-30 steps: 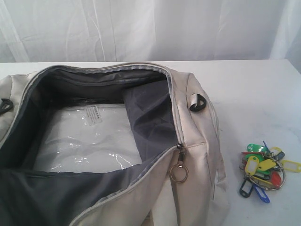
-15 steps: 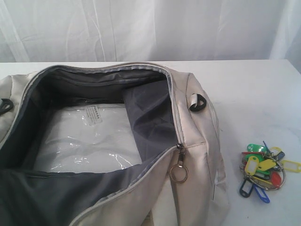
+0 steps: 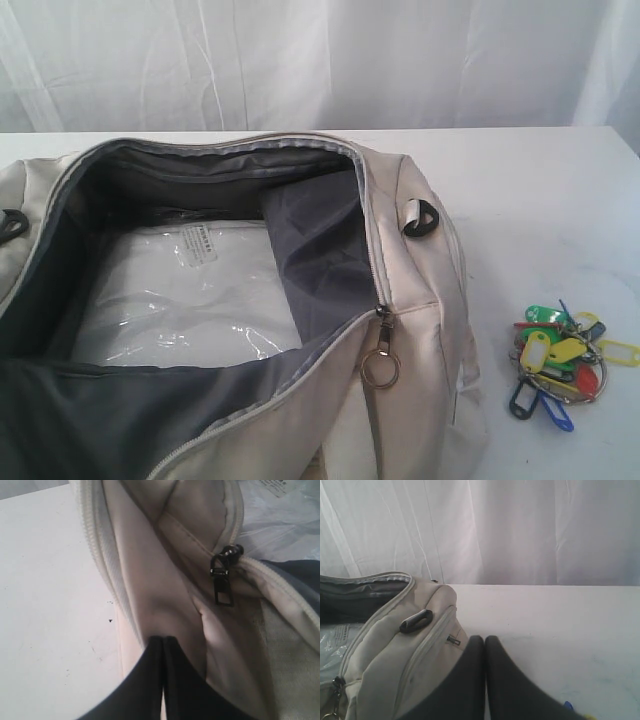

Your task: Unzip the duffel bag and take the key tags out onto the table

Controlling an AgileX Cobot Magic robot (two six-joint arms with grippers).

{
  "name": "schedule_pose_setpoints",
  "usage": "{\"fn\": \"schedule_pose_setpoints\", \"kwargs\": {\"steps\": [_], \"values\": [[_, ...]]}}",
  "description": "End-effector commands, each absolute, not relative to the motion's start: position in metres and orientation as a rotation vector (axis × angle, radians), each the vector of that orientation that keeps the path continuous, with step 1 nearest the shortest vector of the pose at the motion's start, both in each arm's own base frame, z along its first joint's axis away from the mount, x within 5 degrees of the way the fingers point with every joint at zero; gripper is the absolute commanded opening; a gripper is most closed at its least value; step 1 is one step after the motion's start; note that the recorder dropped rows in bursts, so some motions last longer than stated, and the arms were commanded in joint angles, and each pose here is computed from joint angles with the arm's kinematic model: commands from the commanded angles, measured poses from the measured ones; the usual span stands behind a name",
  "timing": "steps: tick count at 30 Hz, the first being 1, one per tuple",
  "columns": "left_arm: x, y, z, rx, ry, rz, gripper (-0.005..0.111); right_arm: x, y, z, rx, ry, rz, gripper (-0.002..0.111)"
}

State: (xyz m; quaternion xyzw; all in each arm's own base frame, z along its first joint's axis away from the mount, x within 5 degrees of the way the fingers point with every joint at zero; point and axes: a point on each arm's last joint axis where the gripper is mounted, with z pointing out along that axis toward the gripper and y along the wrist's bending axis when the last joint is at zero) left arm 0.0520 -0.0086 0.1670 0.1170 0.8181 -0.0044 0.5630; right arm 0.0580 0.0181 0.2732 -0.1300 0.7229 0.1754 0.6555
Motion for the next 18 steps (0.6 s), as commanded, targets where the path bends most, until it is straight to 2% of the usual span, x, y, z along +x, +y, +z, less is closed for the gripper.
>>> {"fn": "schedule_pose_setpoints", "kwargs": {"steps": [1, 18], "values": [[0.0514, -0.0087, 0.1657, 0.278, 1.925, -0.013, 0.000, 0.0580, 0.0177, 0.2711, -0.302, 1.638, 0.383, 0.000], [0.0514, -0.0087, 0.1657, 0.278, 1.925, -0.013, 0.000, 0.0553, 0.0103, 0.2729, -0.226, 1.614, 0.333, 0.000]]}}
